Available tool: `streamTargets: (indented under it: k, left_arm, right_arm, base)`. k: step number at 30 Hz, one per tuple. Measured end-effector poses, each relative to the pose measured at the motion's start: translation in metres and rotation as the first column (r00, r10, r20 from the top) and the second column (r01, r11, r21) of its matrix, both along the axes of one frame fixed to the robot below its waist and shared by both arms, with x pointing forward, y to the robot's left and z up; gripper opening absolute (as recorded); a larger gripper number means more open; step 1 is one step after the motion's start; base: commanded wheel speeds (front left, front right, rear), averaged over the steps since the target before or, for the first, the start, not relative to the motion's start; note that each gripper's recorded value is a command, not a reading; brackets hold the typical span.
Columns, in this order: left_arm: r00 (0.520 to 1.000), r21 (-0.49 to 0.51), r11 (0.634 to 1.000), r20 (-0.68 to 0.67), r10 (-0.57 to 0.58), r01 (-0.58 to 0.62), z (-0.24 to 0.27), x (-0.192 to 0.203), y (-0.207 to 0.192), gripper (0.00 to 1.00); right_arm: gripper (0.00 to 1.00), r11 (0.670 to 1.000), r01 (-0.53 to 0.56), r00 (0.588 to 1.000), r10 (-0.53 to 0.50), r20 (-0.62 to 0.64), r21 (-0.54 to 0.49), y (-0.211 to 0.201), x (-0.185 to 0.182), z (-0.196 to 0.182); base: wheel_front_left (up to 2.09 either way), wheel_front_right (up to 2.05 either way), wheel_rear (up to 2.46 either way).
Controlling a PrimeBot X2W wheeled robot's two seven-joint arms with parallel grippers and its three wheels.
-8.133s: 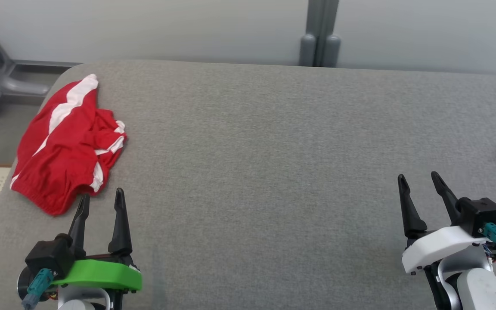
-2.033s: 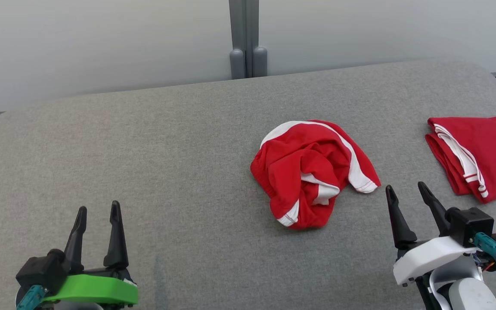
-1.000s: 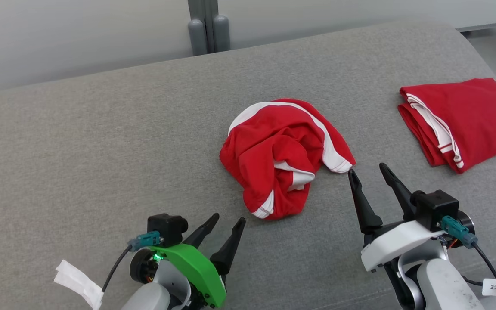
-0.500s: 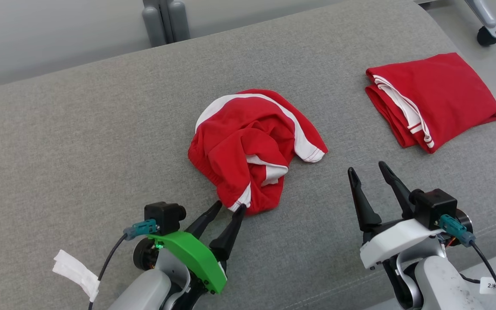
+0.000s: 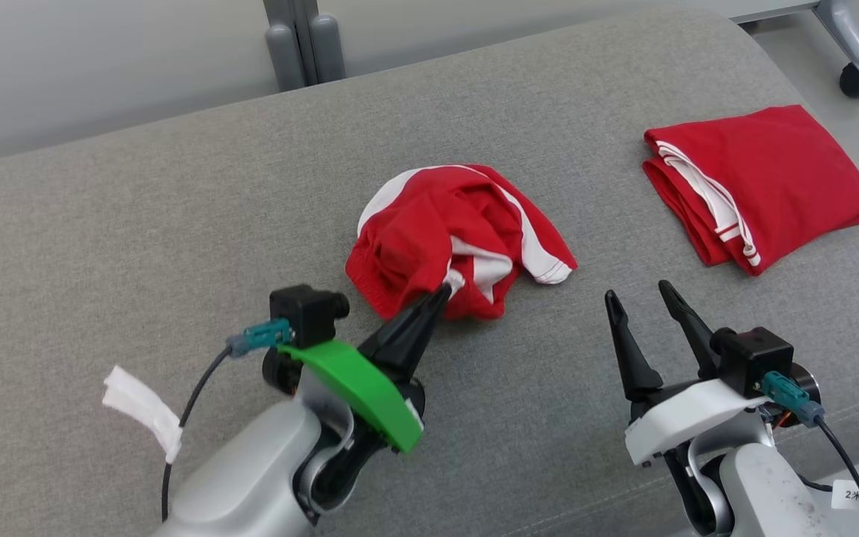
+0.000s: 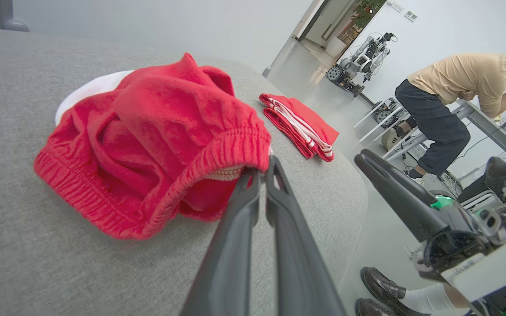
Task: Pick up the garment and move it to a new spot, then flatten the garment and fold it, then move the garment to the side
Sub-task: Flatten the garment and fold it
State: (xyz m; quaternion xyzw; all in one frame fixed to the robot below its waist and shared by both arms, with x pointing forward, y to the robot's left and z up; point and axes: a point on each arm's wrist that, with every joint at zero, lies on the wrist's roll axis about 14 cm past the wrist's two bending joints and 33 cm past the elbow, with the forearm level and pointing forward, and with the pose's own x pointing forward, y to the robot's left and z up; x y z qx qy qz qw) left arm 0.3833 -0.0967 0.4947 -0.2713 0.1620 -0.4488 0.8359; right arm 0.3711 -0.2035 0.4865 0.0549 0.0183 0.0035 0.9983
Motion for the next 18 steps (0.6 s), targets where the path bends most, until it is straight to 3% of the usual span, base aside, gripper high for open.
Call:
streamTargets:
  k: [4, 10, 18]
  left_arm:
    - [0.986, -0.037, 0.998, 0.160, -0.046, 0.053, 0.054, 0.016, -0.019, 0.00]
    - [0.926, -0.127, 0.976, 0.359, -0.119, 0.175, 0.149, 0.021, -0.058, 0.00]
    - [0.878, -0.305, 0.889, 0.440, -0.188, 0.343, 0.234, -0.007, -0.091, 0.00]
  right_arm:
    - [1.00, 1.000, -0.005, 1.000, 0.005, 0.007, 0.000, 0.002, -0.001, 0.003]
    - [1.00, 1.000, 0.003, 1.000, -0.003, 0.007, -0.002, 0.000, -0.007, 0.003]
    - [1.00, 0.999, 0.051, 0.999, -0.051, -0.004, 0.003, -0.014, -0.016, -0.001]
  base:
    - [0.00, 0.00, 0.00]
    - [0.00, 0.00, 0.00]
    - [0.00, 0.00, 0.00]
